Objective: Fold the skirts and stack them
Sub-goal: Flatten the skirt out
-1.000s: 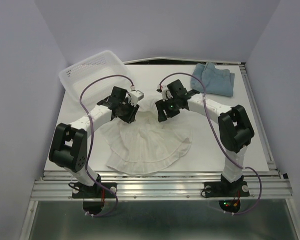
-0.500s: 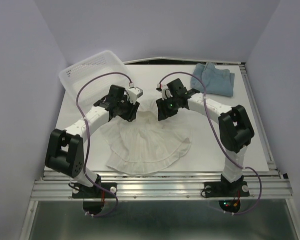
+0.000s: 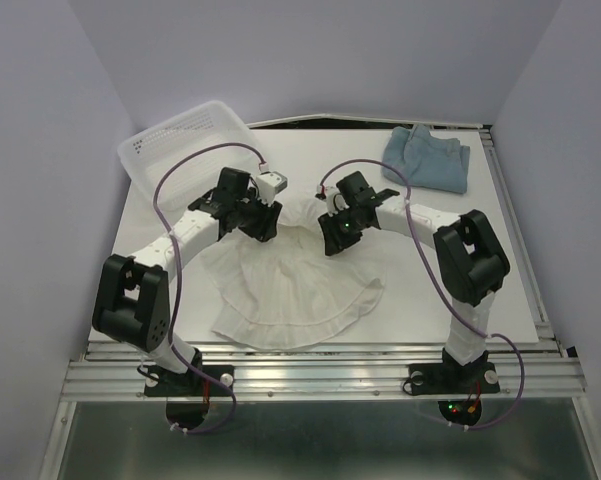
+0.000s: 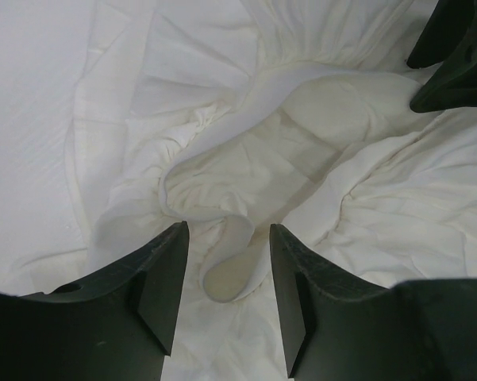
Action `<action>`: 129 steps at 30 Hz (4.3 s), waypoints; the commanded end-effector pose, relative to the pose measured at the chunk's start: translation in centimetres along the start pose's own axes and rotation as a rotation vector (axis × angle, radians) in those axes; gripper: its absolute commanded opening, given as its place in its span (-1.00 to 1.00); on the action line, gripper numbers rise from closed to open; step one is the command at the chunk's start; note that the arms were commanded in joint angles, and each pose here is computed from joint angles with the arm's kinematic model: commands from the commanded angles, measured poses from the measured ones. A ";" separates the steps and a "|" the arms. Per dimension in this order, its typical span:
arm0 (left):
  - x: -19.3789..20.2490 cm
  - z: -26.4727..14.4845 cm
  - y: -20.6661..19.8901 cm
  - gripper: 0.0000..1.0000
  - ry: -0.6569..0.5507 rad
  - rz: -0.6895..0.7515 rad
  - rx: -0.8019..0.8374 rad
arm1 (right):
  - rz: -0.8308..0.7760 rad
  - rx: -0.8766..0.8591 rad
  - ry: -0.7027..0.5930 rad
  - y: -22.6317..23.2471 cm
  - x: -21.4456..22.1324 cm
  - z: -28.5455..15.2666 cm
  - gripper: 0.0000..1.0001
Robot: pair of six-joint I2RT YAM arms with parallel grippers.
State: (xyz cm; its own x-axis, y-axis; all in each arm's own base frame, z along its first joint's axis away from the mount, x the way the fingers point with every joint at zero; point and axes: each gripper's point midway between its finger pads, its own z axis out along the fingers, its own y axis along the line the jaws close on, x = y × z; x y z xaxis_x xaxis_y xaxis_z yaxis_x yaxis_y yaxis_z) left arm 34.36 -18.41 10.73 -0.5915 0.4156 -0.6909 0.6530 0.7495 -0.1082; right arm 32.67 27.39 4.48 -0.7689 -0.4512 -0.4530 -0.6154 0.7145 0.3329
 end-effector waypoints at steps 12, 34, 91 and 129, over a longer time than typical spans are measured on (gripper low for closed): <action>-2.5 -1.3 1.8 0.11 -0.030 0.072 0.001 | -0.090 0.021 -0.110 0.6 -3.3 -2.6 -0.99; -0.6 3.8 3.6 -0.42 0.057 -0.200 -0.081 | -0.090 0.094 -0.165 0.5 -4.6 -5.4 -0.99; -9.5 -0.4 8.9 -1.00 -0.065 -0.022 -0.431 | -0.012 0.339 -0.251 -9.9 -6.4 -13.8 -0.99; 5.5 -2.0 -4.0 -0.89 0.036 0.358 0.070 | -0.538 -0.058 0.022 -1.2 8.4 -11.0 -0.85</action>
State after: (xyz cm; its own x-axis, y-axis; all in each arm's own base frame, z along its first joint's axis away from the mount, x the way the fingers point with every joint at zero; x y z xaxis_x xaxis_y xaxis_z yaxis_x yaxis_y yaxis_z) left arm 28.29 -18.04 5.10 -0.5008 0.6207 -0.6033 0.7862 0.6177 -0.0171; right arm 26.48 16.80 5.82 -0.4690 -0.7315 -0.4949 -0.8794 0.4390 0.1845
